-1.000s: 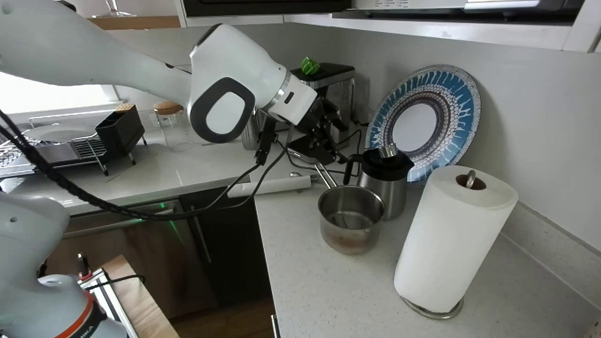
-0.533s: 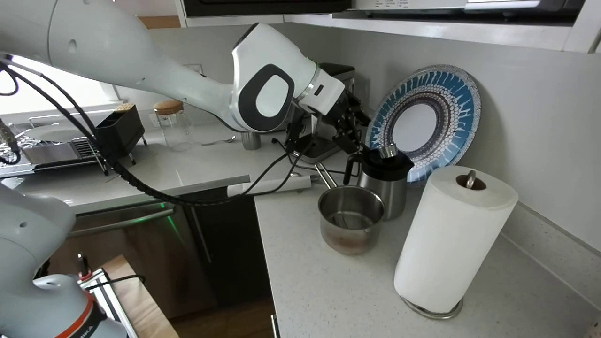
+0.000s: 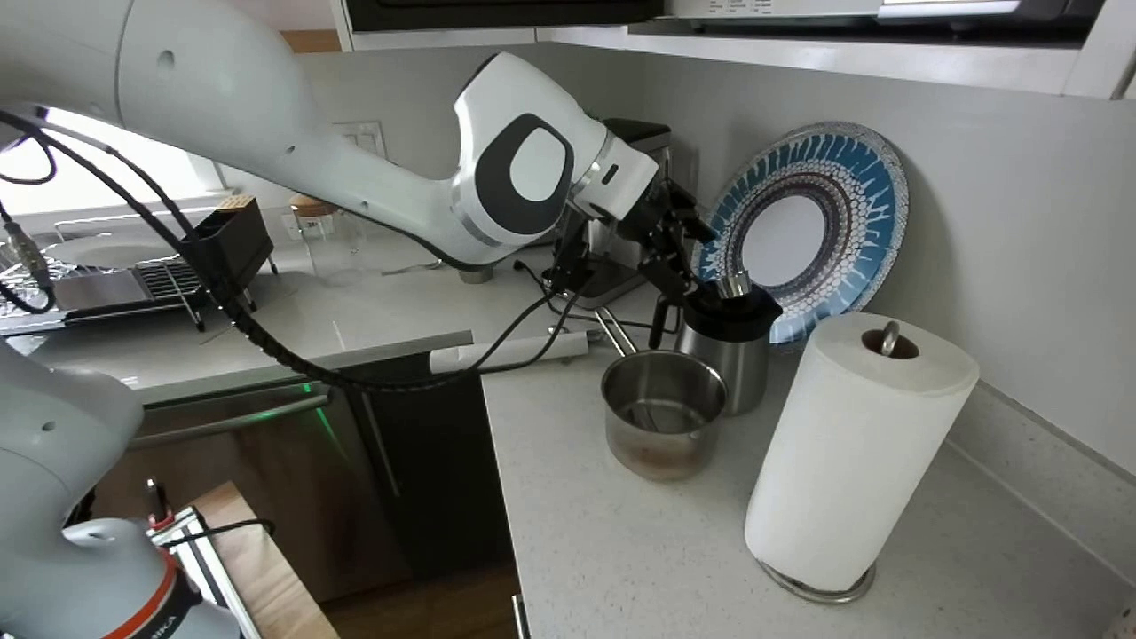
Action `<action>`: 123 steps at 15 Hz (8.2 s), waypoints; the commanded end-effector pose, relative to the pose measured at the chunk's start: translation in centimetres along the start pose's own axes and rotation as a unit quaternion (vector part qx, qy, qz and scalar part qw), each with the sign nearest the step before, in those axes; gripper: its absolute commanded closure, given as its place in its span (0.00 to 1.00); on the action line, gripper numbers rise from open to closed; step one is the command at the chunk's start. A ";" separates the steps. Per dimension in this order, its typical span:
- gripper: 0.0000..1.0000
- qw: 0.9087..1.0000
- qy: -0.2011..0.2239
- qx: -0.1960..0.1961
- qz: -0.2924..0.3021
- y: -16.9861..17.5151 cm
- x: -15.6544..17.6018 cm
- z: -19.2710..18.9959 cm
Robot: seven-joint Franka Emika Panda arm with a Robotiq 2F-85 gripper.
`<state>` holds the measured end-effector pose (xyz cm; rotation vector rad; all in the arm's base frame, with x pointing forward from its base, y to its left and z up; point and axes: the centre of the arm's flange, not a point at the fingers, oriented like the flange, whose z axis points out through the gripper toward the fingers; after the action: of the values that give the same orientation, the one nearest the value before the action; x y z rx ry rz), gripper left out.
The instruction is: Put the silver cup inside the top cupboard
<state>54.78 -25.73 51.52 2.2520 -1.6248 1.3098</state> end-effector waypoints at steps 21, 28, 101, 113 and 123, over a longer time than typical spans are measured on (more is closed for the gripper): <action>0.96 0.998 0.012 -0.057 0.026 -5.8 -2.9 7.7; 0.99 0.997 -0.043 -0.047 0.042 -2.6 1.0 3.5; 0.00 0.938 0.003 0.176 0.300 -9.7 26.4 -19.2; 0.00 0.986 -0.064 0.079 0.133 4.4 25.1 -28.3; 0.00 0.963 -0.254 -0.087 0.004 8.5 14.9 -18.7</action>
<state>38.22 -31.69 73.91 2.5607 -1.8718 0.7846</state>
